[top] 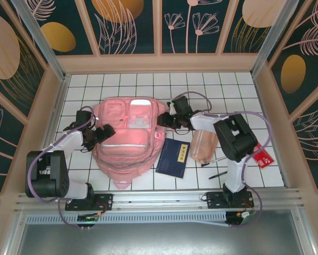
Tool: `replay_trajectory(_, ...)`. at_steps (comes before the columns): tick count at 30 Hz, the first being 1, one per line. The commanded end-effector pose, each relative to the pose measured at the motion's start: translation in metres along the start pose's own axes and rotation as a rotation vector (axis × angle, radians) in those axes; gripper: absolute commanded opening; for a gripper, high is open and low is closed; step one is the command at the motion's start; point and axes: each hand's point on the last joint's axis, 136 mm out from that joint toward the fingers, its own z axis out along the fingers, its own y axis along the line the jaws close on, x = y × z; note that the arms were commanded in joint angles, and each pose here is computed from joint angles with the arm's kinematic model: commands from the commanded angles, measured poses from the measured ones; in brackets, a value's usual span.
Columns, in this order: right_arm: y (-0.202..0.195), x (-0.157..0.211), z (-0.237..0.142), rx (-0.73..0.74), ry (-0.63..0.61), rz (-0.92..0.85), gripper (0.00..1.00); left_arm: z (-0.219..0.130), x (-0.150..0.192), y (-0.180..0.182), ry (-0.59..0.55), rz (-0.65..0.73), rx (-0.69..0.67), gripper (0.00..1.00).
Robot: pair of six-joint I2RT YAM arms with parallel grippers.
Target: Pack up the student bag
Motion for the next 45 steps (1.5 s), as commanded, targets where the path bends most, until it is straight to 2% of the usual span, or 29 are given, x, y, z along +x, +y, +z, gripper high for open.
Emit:
replay_trajectory(1,0.040,-0.040,0.003,-0.154,-0.059,-0.037,0.09,0.011,0.022,-0.027,0.131,-0.105,0.170,0.99)
replay_trajectory(2,0.046,-0.047,0.007,-0.176,-0.064,-0.050,0.02,0.010,0.013,-0.034,0.111,-0.102,0.191,0.99)
replay_trajectory(3,0.041,-0.067,0.005,-0.185,-0.093,-0.038,0.00,0.008,0.002,-0.040,0.088,-0.082,0.195,0.99)
replay_trajectory(5,0.043,-0.093,0.006,-0.218,-0.123,-0.015,0.00,0.003,-0.028,-0.047,0.035,0.003,0.137,0.99)
replay_trajectory(8,0.045,-0.125,0.006,-0.244,-0.175,0.046,0.00,-0.016,-0.080,-0.047,-0.071,0.133,-0.041,0.99)
replay_trajectory(11,0.043,-0.139,0.006,-0.258,-0.190,0.132,0.00,-0.048,-0.113,-0.060,-0.183,0.239,-0.088,0.99)
replay_trajectory(12,0.046,-0.140,0.004,-0.273,-0.193,0.137,0.00,-0.058,-0.117,-0.067,-0.218,0.273,-0.077,0.99)
replay_trajectory(13,0.049,-0.139,0.002,-0.286,-0.191,0.132,0.11,-0.068,-0.119,-0.075,-0.254,0.314,-0.069,0.99)
replay_trajectory(14,0.051,-0.136,0.001,-0.284,-0.184,0.128,0.24,-0.076,-0.115,-0.086,-0.277,0.367,-0.062,0.99)
replay_trajectory(16,0.048,-0.131,-0.006,-0.266,-0.165,0.113,0.37,-0.079,-0.095,-0.113,-0.280,0.498,-0.034,0.99)
replay_trajectory(20,0.016,-0.126,-0.037,-0.133,-0.181,0.078,0.47,-0.053,-0.038,-0.163,-0.196,0.655,0.064,0.99)
replay_trajectory(24,-0.016,-0.107,-0.074,-0.034,-0.183,0.034,0.48,-0.019,0.003,-0.185,-0.121,0.790,-0.015,0.99)
replay_trajectory(27,-0.026,-0.085,-0.094,-0.001,-0.171,-0.003,0.49,0.005,0.017,-0.176,-0.091,0.784,-0.115,0.99)
replay_trajectory(33,-0.026,-0.046,-0.107,0.012,-0.154,-0.051,0.49,0.039,0.020,-0.137,-0.067,0.722,-0.325,0.94)
replay_trajectory(36,-0.014,-0.035,-0.102,-0.027,-0.147,-0.091,0.49,0.049,0.016,-0.132,-0.086,0.728,-0.351,0.89)
replay_trajectory(37,-0.011,-0.031,-0.098,-0.031,-0.137,-0.111,0.49,0.053,0.015,-0.131,-0.092,0.738,-0.358,0.84)
replay_trajectory(38,-0.007,-0.030,-0.096,-0.033,-0.133,-0.133,0.48,0.056,0.012,-0.130,-0.098,0.745,-0.372,0.74)
replay_trajectory(40,0.003,-0.026,-0.090,-0.038,-0.125,-0.200,0.48,0.062,0.010,-0.130,-0.093,0.775,-0.398,0.45)
replay_trajectory(44,0.021,-0.021,-0.090,-0.102,-0.138,-0.389,0.48,0.046,0.007,-0.145,-0.081,0.870,-0.364,0.00)
replay_trajectory(45,0.022,-0.022,-0.090,-0.111,-0.145,-0.437,0.48,0.036,0.006,-0.152,-0.087,0.902,-0.340,0.00)
